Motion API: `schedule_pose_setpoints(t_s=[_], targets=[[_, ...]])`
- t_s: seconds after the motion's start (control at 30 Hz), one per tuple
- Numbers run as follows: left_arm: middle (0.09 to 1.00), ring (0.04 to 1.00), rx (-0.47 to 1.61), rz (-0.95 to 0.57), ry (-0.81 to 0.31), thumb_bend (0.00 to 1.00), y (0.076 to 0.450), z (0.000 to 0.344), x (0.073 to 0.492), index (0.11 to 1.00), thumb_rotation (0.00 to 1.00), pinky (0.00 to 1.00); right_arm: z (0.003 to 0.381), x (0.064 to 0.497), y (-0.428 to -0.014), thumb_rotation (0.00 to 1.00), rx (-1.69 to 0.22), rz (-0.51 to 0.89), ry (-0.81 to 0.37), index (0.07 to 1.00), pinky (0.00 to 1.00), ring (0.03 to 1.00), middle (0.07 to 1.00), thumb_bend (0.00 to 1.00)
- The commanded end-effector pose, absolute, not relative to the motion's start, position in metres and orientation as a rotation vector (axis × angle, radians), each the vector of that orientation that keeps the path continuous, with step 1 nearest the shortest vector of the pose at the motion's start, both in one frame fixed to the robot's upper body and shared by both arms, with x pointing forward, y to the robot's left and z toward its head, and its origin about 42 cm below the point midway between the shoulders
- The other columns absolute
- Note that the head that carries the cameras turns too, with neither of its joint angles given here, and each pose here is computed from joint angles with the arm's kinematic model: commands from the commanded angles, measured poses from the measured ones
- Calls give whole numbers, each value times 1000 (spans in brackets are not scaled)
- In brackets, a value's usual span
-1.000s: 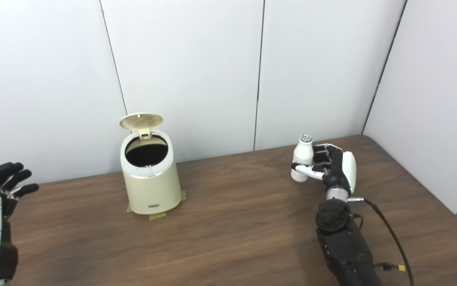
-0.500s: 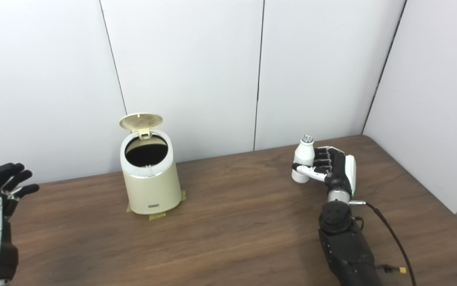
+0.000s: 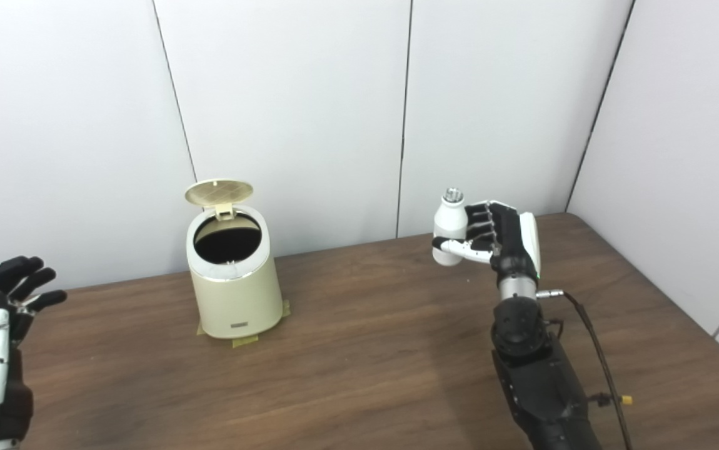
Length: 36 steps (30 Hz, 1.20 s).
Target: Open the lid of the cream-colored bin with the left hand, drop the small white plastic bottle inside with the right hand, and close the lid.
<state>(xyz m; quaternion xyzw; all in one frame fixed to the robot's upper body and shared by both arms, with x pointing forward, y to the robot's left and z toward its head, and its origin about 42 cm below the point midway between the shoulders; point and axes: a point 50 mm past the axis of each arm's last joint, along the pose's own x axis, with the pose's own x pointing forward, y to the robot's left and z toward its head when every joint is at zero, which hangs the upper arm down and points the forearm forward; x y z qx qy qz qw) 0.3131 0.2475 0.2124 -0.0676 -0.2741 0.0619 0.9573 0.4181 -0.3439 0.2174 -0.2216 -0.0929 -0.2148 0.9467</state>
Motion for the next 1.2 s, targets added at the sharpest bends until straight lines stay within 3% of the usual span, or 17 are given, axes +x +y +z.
schedule_pose_setpoints(t_s=[0.0, 0.13, 0.17, 0.27, 0.33, 0.47, 0.8, 1.0, 1.17], targets=[[758, 745, -133, 109, -631, 249, 242, 228, 317, 729, 545, 643, 251, 422, -341, 0, -466, -415, -294, 494, 354, 426, 500, 518], [753, 738, -145, 110, -617, 260, 240, 229, 317, 725, 538, 638, 275, 418, -314, 0, -476, -371, -340, 466, 370, 454, 513, 518], [752, 738, -146, 110, -617, 258, 239, 230, 317, 723, 536, 636, 280, 417, -309, 0, -483, -360, -350, 461, 433, 516, 529, 520], [751, 738, -151, 112, -617, 256, 238, 230, 317, 720, 530, 637, 287, 415, -299, 0, -491, -325, -370, 471, 401, 475, 507, 526], [747, 734, -151, 116, -621, 260, 237, 230, 317, 717, 518, 635, 292, 413, -290, 0, -476, -283, -393, 458, 457, 516, 521, 525], [744, 727, -145, 117, -627, 258, 235, 230, 318, 716, 507, 626, 303, 410, -273, 0, -413, -210, -424, 476, 364, 422, 490, 528], [763, 755, -115, 129, -608, 242, 228, 220, 320, 734, 564, 657, 320, 410, -231, 0, -350, -107, -500, 491, 326, 394, 469, 529], [752, 740, -101, 134, -606, 244, 223, 213, 323, 731, 490, 639, 319, 417, -216, 0, -276, -67, -528, 498, 342, 424, 482, 520], [756, 745, -97, 129, -609, 236, 220, 207, 324, 736, 485, 647, 320, 419, -201, 0, -241, -11, -541, 501, 332, 427, 480, 520]])
